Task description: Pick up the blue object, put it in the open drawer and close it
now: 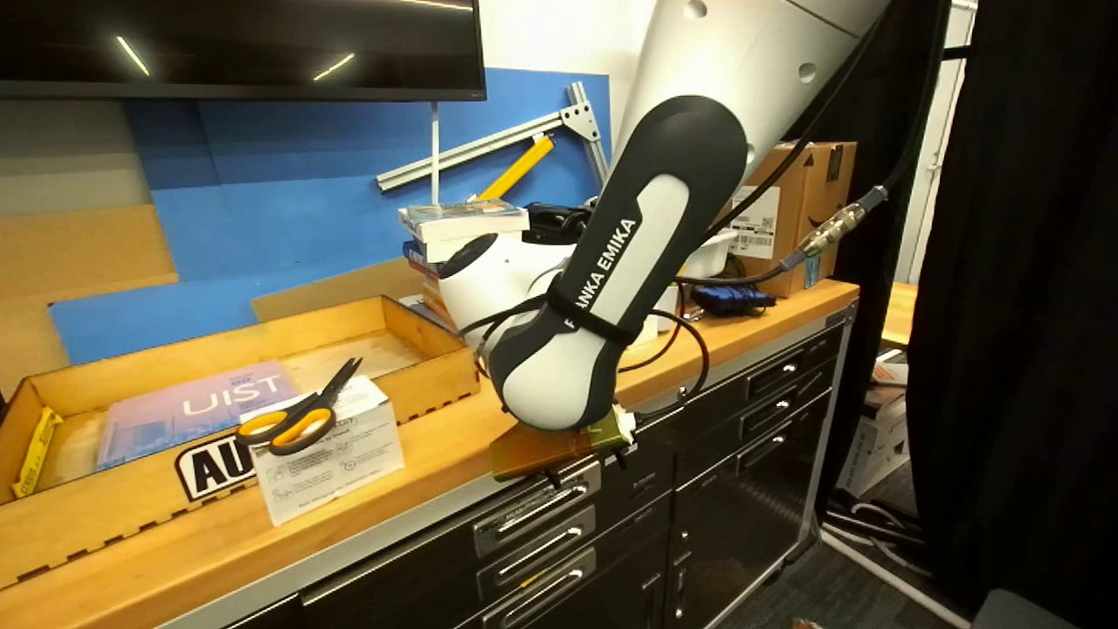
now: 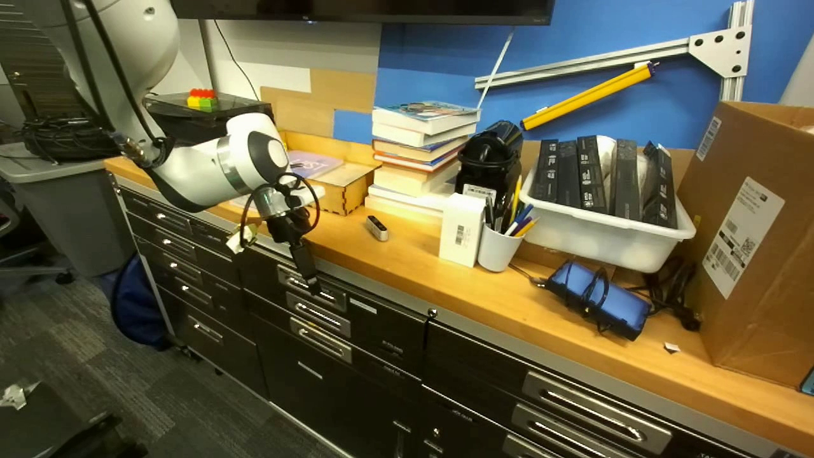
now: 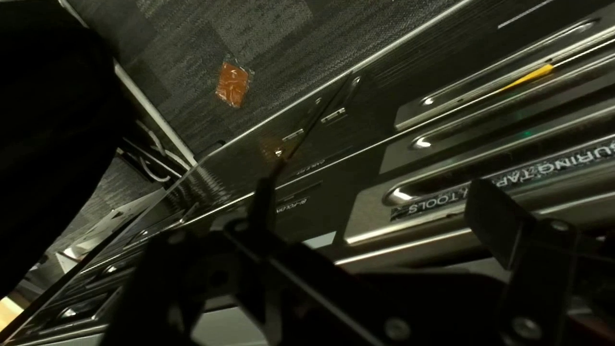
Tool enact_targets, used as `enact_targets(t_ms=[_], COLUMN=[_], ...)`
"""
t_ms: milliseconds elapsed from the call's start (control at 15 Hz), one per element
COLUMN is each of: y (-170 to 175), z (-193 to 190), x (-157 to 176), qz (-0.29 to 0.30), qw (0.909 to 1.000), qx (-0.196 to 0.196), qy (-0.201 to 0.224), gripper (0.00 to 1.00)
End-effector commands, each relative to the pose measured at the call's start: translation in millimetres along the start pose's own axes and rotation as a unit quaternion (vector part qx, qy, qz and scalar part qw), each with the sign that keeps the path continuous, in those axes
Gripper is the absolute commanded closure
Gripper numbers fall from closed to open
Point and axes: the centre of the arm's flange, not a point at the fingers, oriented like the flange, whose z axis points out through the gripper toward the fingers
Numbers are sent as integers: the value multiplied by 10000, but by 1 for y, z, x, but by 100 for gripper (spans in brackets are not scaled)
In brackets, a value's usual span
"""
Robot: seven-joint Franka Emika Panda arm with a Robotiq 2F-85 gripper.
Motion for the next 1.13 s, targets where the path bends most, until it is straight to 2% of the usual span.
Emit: enact_targets(t_ms=[0, 267, 400, 600, 800, 867, 933, 1067], y=[21, 62, 76, 89, 100, 84, 90, 97], z=[-44, -112, -151, -218, -276, -242, -260, -273], x=[-5, -16, -21, -35, -52, -51, -56, -59], qz=[8, -430, -806, -1424, -2061, -1753, -1896, -1996], qw=[9998, 9985, 9938, 9797, 9569, 9688, 9637, 9602], qx=[149, 303, 693, 1183, 1729, 1482, 1616, 1714], qy=[144, -165, -342, -764, -1089, -931, -964, -941], gripper=[0, 0, 0, 0, 0, 0, 0, 0])
